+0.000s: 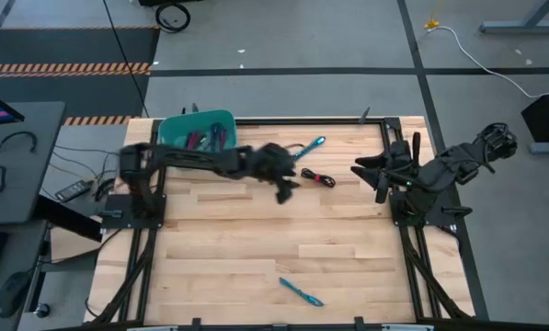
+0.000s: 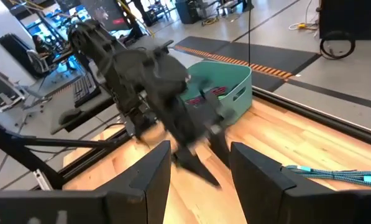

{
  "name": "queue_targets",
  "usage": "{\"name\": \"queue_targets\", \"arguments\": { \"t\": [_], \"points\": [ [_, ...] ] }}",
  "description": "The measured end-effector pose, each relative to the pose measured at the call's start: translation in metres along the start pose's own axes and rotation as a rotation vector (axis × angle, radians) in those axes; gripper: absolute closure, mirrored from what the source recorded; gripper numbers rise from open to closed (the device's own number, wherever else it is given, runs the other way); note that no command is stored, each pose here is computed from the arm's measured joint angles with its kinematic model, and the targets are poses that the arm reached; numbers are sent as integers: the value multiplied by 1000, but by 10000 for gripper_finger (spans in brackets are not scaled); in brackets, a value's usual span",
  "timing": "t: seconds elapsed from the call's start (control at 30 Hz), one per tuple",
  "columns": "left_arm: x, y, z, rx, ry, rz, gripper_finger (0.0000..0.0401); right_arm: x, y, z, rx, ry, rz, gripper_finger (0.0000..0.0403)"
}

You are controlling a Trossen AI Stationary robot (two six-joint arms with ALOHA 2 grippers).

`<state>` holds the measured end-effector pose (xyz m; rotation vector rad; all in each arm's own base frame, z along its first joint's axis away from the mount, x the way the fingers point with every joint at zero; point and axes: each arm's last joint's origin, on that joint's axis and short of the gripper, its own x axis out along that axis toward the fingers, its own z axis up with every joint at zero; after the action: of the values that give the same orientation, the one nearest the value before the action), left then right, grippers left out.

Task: Pick and place USB-C Cables
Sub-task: Put the black charger cable into the green bin

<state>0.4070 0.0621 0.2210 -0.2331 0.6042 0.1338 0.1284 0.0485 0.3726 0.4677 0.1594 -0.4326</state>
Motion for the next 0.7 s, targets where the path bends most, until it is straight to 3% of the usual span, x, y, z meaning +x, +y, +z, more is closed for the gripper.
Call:
{"name": "queue_targets", "arguments": {
  "t": [0.2, 0.33, 0.53, 0.7],
  "points": [
    [63, -6, 25, 135, -8, 48, 191, 3, 2, -2, 23, 1, -10, 235],
    [96, 3, 26, 217, 58, 91, 179, 4, 4, -3, 63, 4, -12, 235],
    [128, 22, 16, 247, 153, 93, 163, 7, 6, -5, 113, 7, -16, 235],
    [137, 35, 7, 270, 183, 105, 165, 11, 11, -7, 137, 11, -15, 235]
  ]
}}
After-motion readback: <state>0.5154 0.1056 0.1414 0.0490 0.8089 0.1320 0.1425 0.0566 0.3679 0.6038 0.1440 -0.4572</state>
